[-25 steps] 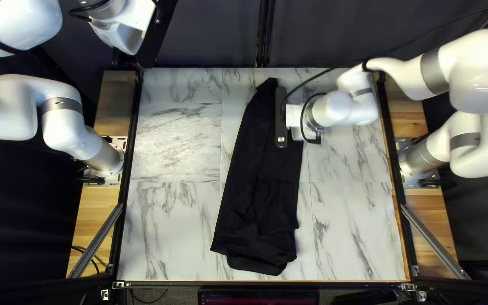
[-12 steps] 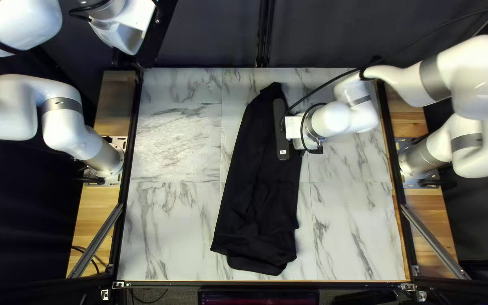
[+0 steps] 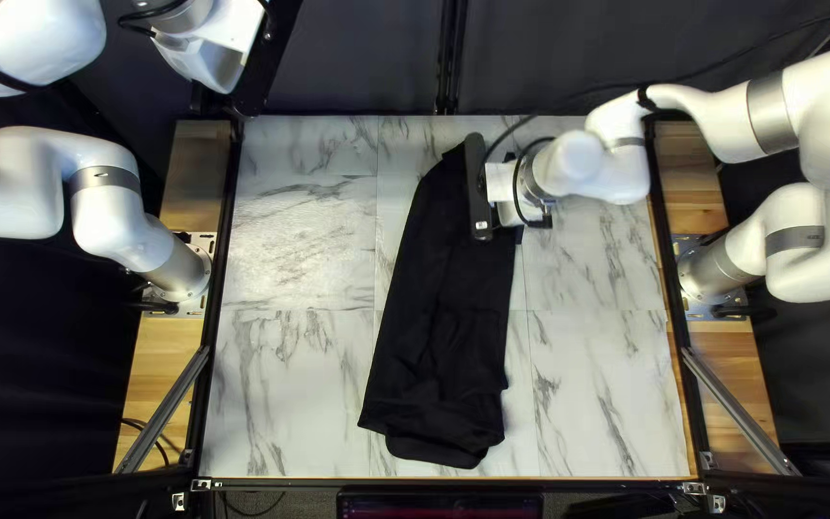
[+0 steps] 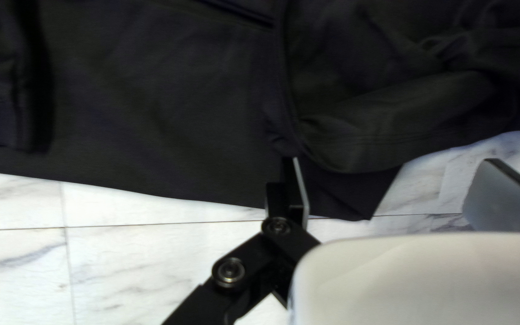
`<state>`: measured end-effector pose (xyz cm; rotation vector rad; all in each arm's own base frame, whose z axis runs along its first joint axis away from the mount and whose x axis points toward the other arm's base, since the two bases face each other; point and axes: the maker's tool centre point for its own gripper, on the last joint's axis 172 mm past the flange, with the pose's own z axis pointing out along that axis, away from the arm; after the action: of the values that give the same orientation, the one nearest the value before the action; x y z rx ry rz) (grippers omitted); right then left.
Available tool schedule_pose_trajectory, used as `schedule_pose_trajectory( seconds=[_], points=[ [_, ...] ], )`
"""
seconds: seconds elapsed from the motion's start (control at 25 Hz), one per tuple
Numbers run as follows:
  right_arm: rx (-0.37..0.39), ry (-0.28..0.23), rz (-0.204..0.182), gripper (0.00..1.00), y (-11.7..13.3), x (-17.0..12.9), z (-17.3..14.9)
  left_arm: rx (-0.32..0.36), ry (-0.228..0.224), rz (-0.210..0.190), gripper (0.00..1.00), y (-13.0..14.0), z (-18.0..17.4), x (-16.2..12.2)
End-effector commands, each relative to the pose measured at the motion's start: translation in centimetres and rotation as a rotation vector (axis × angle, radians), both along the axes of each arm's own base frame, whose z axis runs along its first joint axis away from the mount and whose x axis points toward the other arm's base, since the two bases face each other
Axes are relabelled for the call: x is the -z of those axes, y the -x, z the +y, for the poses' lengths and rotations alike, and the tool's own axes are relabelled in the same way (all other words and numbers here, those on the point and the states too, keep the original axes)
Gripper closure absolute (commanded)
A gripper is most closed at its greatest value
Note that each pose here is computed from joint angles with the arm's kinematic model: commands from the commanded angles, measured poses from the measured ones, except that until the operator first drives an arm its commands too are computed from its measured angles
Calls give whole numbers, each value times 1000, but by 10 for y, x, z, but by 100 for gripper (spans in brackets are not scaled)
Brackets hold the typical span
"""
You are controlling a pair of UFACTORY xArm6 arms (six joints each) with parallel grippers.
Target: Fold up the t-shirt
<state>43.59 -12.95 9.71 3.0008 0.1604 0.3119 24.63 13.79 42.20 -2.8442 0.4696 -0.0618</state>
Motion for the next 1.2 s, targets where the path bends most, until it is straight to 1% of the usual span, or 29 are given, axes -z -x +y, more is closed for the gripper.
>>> schedule_pose_trajectory(
  seconds=[0.04, 0.08, 0.16, 0.32, 0.4, 0.52, 0.6, 0.76, 0.92, 1.04, 1.08, 1.12, 1.2],
  points=[
    [16, -79, -7, 0, 2, -2, -31, 0, 0, 0, 0, 0, 0, 0],
    [20, -101, -12, 0, 2, -1, -43, 0, 0, 0, 0, 0, 0, 0],
    [23, -127, -20, 0, 0, -1, -62, 0, 0, 0, 0, 0, 0, 0],
    [25, -154, -37, 0, -2, 2, -94, 0, 0, 0, 0, 0, 0, 0],
    [34, -161, -53, 0, -3, 2, -109, 0, 0, 0, 0, 0, 0, 0],
    [55, -165, -77, 0, -8, 2, -117, 0, 0, 0, 0, 0, 0, 0],
    [62, -166, -87, 0, -16, 10, -121, 0, 0, 0, 0, 0, 0, 0],
    [44, -160, -86, 0, -26, 26, -123, 0, 0, 0, 0, 0, 0, 0],
    [19, -155, -78, 0, -27, 37, -127, 0, 0, 0, 0, 0, 0, 0],
    [3, -151, -72, 6, -28, 42, -133, 0, 0, 0, 0, 0, 0, 0],
    [-3, -149, -68, 13, -28, 45, -136, 0, 0, 0, 0, 0, 0, 0],
    [-6, -148, -65, 14, -28, 46, -138, 0, 0, 0, 0, 0, 0, 0],
    [-13, -147, -54, 22, -27, 52, -145, 0, 0, 0, 0, 0, 0, 0]
  ],
)
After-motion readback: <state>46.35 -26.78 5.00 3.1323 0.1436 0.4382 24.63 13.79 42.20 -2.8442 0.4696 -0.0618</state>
